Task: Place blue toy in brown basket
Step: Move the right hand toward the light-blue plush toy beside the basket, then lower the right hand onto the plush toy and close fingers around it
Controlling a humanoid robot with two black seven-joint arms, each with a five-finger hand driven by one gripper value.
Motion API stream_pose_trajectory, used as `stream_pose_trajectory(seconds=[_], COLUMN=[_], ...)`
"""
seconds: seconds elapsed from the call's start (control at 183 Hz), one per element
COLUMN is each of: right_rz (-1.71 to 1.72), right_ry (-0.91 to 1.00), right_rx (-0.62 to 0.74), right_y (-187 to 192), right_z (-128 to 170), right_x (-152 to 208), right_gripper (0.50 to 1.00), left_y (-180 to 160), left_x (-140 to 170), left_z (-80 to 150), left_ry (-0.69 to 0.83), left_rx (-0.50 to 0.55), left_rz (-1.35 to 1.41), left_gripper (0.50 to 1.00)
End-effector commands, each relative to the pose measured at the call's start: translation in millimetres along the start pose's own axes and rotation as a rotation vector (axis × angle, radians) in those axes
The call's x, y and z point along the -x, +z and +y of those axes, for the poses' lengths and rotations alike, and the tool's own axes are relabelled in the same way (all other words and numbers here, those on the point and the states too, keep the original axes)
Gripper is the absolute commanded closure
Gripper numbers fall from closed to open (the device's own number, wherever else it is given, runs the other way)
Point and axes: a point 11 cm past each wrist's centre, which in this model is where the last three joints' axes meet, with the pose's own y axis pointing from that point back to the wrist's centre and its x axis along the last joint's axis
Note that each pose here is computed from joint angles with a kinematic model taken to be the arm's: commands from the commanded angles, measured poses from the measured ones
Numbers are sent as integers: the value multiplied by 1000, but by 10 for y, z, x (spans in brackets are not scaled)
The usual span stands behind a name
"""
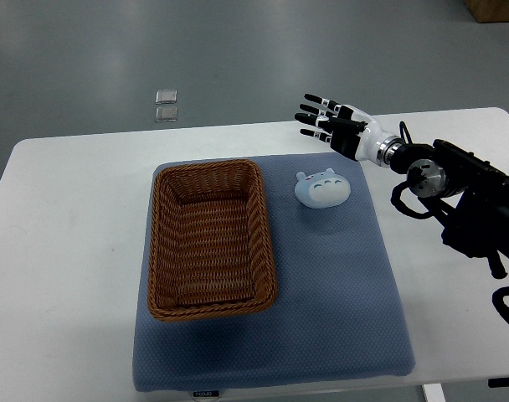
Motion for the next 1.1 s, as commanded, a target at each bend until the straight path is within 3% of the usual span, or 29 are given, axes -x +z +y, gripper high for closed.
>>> stream_pose_trajectory(seconds=[0.0, 0.633, 0.813, 1.096], right_rz=[4, 145, 369, 852], right_ry=[-1, -103, -206, -275], right_rx=[0, 32, 15, 71], right_y=[-5, -28, -93, -160], right_z=[-3, -9, 22, 54], right_x=[6, 153, 362, 400], right_gripper=[583, 583, 585, 585], left_y=[-2, -1, -1, -1], left_x=[-9, -12, -7, -7], left_z=[0, 0, 0, 0], left_ry=[2, 6, 4, 4], left_rx=[-2, 0, 0, 0], left_rz=[1, -1, -2, -1], left_gripper=[500, 500, 500, 500])
